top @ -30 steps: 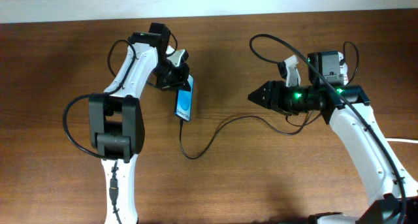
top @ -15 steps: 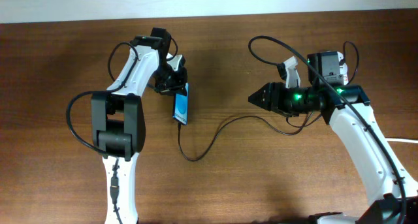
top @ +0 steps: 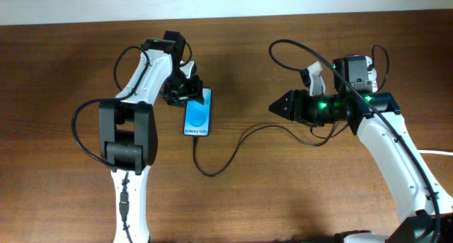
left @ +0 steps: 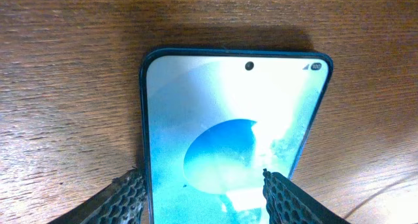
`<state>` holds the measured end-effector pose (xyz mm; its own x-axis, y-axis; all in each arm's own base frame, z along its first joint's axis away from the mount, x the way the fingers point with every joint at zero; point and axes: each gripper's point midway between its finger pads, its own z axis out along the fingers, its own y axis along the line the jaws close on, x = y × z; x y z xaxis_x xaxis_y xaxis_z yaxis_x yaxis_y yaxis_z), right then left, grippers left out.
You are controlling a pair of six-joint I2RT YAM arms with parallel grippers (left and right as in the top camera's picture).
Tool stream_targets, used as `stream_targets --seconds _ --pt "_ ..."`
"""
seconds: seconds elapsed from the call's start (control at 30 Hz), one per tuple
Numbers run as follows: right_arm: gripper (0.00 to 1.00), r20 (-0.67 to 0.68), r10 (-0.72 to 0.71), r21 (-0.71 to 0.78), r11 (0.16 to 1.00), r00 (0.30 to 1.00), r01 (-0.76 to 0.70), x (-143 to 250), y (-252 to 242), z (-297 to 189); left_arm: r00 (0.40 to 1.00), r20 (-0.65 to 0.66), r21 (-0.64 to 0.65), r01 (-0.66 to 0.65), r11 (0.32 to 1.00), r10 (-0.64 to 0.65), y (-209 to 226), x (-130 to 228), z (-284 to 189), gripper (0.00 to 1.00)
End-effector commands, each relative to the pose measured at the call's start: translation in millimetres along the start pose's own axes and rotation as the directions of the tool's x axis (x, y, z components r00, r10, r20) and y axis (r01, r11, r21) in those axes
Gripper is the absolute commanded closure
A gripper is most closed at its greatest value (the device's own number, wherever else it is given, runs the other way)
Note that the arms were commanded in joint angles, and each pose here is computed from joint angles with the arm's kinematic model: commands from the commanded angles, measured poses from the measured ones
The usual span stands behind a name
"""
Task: Plug charger to phone and switch on socket
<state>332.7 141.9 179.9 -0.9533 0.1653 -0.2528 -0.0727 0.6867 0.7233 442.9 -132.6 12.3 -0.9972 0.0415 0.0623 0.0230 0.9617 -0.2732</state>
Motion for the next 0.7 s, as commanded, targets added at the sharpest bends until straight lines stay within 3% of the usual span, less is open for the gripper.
stream_targets --seconds 0.0,0.23,0.4,0.67 --pt "0.41 0.002 -0.03 0.011 0.999 1.0 0.03 -0.3 -1.0 -1.0 1.0 -0.011 -0.024 0.008 1.0 -0.009 8.0 2.3 2.9 0.38" --pt "0.41 -0.019 -0.041 0.039 0.998 0.999 0.042 5.6 -6.7 -1.2 0.999 0.019 -0.034 0.031 0.999 -0.03 18.7 -2.7 -13.5 0.4" --pt "0.4 -0.006 -0.06 0.096 0.994 0.998 0.06 7.2 -11.0 -8.9 0.958 0.284 -0.002 0.024 1.0 -0.023 16.3 -23.2 -126.6 0.4" --pt "0.4 0.122 -0.148 0.247 0.962 0.981 0.114 6.4 6.6 -64.1 0.821 0.571 0.01 -0.009 1.0 0.002 7.2 -3.6 -259.4 0.41"
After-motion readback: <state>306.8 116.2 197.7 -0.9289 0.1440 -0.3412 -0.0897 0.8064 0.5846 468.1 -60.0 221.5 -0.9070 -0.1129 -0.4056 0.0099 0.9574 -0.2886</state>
